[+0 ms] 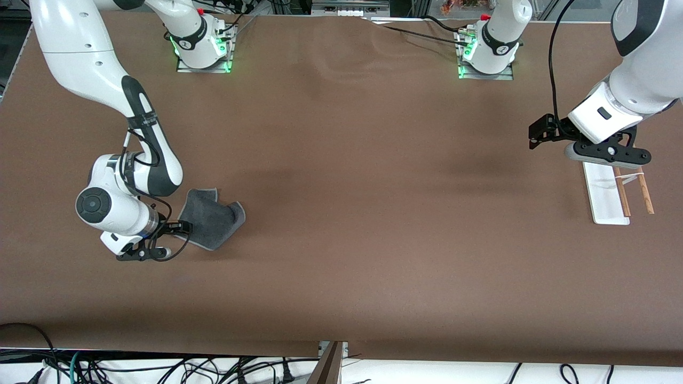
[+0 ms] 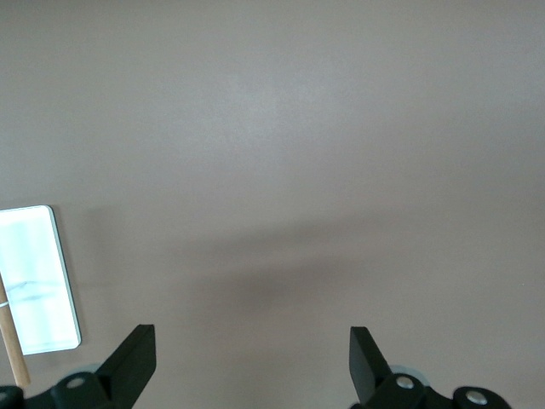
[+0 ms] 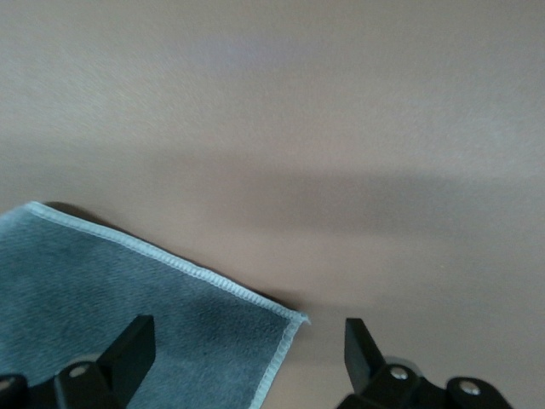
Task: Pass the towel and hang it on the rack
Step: 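Close the right gripper on the grey towel's edge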
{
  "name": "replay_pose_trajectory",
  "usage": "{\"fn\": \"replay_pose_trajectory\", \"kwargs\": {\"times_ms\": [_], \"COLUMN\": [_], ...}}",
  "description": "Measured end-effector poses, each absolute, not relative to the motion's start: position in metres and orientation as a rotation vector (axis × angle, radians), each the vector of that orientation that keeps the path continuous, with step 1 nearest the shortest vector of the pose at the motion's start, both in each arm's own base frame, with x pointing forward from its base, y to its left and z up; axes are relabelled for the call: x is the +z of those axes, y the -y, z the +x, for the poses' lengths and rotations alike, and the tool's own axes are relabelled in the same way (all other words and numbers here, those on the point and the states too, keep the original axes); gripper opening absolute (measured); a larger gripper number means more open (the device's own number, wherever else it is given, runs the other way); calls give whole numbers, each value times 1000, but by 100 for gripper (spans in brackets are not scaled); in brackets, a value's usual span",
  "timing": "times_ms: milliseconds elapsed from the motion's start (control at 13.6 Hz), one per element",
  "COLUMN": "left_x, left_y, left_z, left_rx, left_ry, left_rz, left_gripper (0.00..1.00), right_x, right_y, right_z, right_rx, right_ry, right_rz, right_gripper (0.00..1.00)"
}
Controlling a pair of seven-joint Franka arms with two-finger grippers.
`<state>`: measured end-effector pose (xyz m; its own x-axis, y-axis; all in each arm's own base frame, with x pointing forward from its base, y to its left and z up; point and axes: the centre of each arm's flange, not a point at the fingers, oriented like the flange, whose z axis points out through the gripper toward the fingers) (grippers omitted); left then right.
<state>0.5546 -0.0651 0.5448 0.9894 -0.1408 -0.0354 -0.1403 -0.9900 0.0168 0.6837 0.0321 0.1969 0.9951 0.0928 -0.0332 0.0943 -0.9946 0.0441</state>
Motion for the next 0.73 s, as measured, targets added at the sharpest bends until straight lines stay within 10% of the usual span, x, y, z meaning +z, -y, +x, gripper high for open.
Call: {"fn": "replay_pose_trajectory", "kwargs": {"times_ms": [294, 734], "left_x": [545, 545], "left_y": [65, 65], "left_z": [555, 555], "left_rx": [-57, -57], "left_ry": [220, 220], "left_rz": [3119, 3119], "left_gripper": [100, 100], "right_x": [168, 171], "right_y": [-29, -16], "right_z": [681, 683], "right_rx": [-67, -58], "right_ry": [-141, -122], "right_rz": [3092, 3102], "right_gripper": [84, 17]}}
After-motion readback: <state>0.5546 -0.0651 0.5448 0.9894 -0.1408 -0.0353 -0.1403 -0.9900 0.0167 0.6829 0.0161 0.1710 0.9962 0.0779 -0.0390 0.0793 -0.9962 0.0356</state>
